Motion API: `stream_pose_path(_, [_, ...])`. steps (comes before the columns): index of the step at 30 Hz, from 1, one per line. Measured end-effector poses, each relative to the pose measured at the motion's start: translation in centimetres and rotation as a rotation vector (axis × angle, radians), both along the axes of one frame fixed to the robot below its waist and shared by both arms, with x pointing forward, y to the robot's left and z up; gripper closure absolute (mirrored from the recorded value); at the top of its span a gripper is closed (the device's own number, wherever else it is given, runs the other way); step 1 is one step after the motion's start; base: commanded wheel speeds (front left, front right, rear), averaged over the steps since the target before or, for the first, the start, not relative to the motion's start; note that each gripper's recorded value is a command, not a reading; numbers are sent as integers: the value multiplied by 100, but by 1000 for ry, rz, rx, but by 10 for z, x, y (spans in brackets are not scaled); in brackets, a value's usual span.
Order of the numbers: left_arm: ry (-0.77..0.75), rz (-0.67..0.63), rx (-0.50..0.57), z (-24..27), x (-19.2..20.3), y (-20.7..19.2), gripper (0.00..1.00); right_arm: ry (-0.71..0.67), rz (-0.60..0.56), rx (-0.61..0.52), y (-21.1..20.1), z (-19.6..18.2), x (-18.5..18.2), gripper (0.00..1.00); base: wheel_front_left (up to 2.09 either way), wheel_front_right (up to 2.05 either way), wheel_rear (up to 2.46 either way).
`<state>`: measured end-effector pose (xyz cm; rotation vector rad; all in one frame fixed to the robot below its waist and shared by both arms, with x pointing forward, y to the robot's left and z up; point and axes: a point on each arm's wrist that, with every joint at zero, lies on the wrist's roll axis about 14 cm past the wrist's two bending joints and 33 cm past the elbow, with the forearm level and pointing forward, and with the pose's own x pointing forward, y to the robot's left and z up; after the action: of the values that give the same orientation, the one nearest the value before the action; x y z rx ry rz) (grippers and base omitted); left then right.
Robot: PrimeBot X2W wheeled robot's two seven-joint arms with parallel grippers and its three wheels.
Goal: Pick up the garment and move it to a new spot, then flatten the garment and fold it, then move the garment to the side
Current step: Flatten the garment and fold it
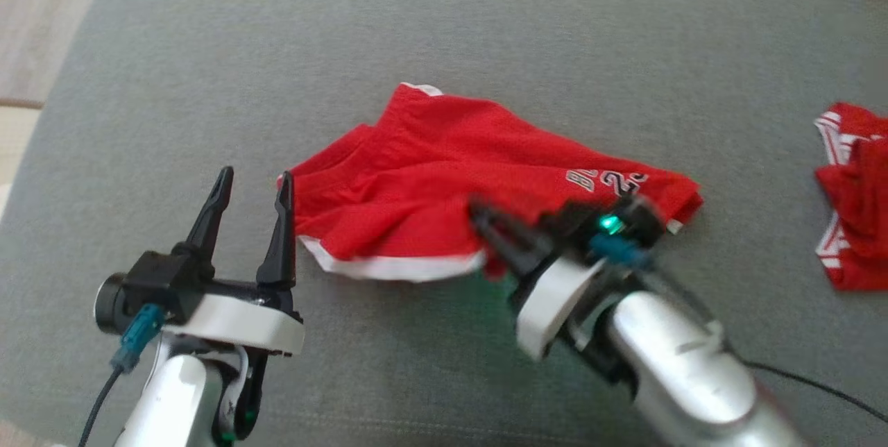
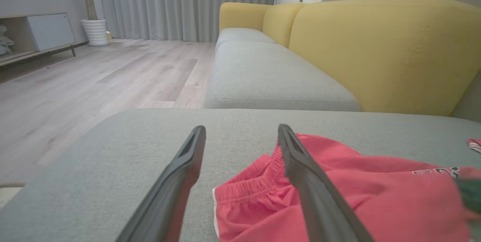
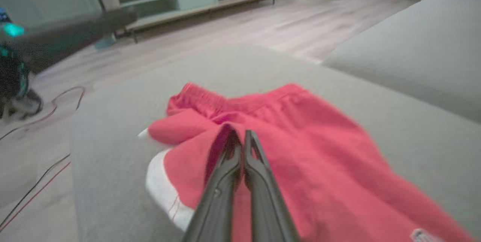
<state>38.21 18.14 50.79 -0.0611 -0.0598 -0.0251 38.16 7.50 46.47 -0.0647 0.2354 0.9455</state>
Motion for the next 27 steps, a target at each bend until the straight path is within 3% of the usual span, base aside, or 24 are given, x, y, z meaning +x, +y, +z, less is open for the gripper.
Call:
stream_pose_path(7, [11,-71,-8,-6,11,-21,0,-22,-318,99,-78,31,56,100,0,0,0])
stream_pose_path(14, [30,-102,-4,-15,19,-31,0,86,-595,94,-158,0,79,100,0,0,0])
stream_pose_path(19, [27,-117,-9,-16,29,-35,0,201,-709,47,-193,-41,79,100,0,0,0])
stream_pose_path(20, [27,-119,-7,-16,31,-36,0,218,-718,41,-196,-47,78,73,0,0,0])
stream_pose_path(21, [28,-122,-6,-17,31,-37,0,229,-726,39,-198,-51,76,18,0,0,0])
stream_pose_path(22, [30,-124,-6,-18,32,-38,0,238,-732,34,-200,-54,75,0,0,0,0])
stream_pose_path(27, [26,-142,-13,-17,34,-45,0,181,-759,62,-210,-44,74,0,0,0,0])
